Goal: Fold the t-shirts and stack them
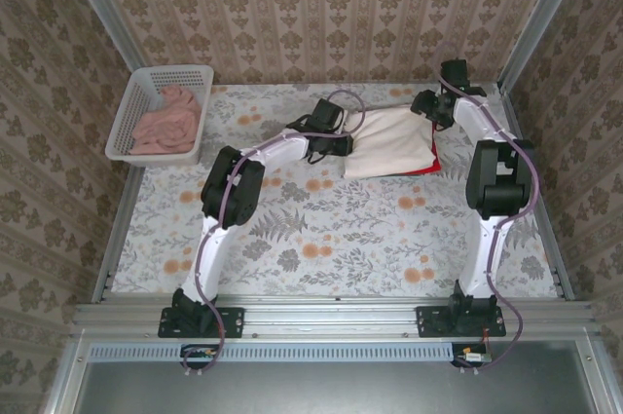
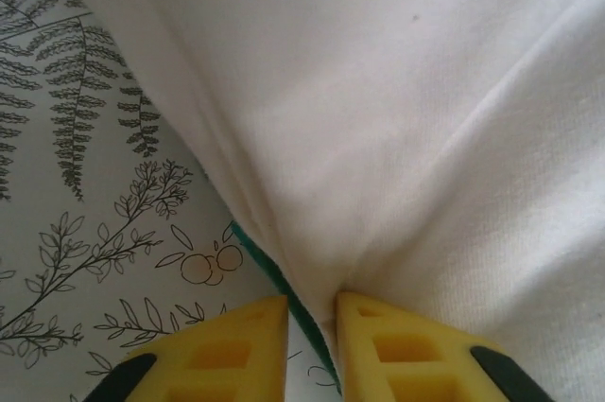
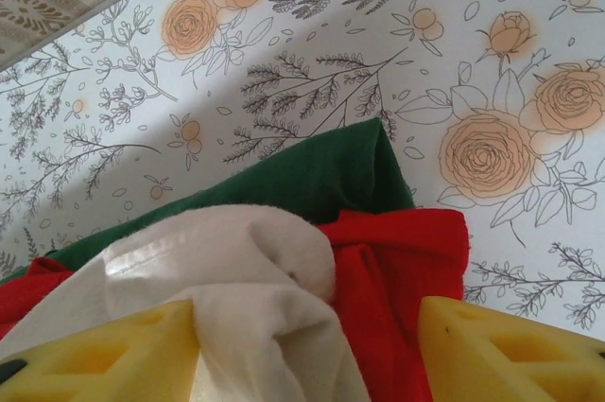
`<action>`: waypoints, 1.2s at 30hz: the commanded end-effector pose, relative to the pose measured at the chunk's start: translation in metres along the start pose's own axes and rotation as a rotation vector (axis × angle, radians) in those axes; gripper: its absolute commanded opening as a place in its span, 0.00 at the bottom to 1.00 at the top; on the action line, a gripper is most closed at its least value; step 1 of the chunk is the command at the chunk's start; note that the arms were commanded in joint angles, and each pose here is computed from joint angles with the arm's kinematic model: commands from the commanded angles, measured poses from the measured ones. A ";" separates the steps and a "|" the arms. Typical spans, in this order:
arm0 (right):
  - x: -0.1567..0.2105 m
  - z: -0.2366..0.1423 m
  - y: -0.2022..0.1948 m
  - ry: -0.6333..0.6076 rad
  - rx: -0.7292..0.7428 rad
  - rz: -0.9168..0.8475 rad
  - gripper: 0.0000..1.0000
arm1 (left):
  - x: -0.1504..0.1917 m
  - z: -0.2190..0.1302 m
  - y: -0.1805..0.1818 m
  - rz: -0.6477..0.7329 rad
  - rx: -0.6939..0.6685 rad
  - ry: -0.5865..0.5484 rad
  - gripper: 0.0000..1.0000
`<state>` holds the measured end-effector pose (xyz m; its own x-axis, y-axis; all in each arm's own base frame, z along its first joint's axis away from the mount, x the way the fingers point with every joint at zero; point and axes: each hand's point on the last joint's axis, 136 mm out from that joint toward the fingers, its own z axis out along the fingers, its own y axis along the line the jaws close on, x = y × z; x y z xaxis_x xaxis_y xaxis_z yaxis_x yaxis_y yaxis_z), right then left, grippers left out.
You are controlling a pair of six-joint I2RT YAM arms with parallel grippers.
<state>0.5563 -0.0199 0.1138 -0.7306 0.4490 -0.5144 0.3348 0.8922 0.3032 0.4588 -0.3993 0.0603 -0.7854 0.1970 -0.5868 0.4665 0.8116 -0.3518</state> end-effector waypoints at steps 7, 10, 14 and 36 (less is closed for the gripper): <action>-0.002 -0.097 0.013 -0.127 0.060 -0.064 0.71 | -0.056 -0.085 -0.033 0.056 0.034 -0.169 0.55; 0.015 -0.119 0.027 -0.182 0.057 -0.102 0.73 | -0.062 -0.109 -0.034 0.043 0.032 -0.208 0.55; 0.058 -0.114 0.067 -0.155 0.005 -0.213 0.78 | -0.056 -0.144 -0.023 0.003 0.022 -0.265 0.60; 0.146 -0.034 0.109 -0.046 0.634 -0.887 1.00 | 0.096 -0.243 0.091 -0.180 -0.193 -0.274 1.00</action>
<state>0.4707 0.1833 0.0883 -0.8209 -0.3102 -0.4795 -0.0742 0.8904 -0.4491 0.3270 -0.1767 0.1352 -0.7248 -0.0602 -0.6863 0.2307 0.9174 -0.3241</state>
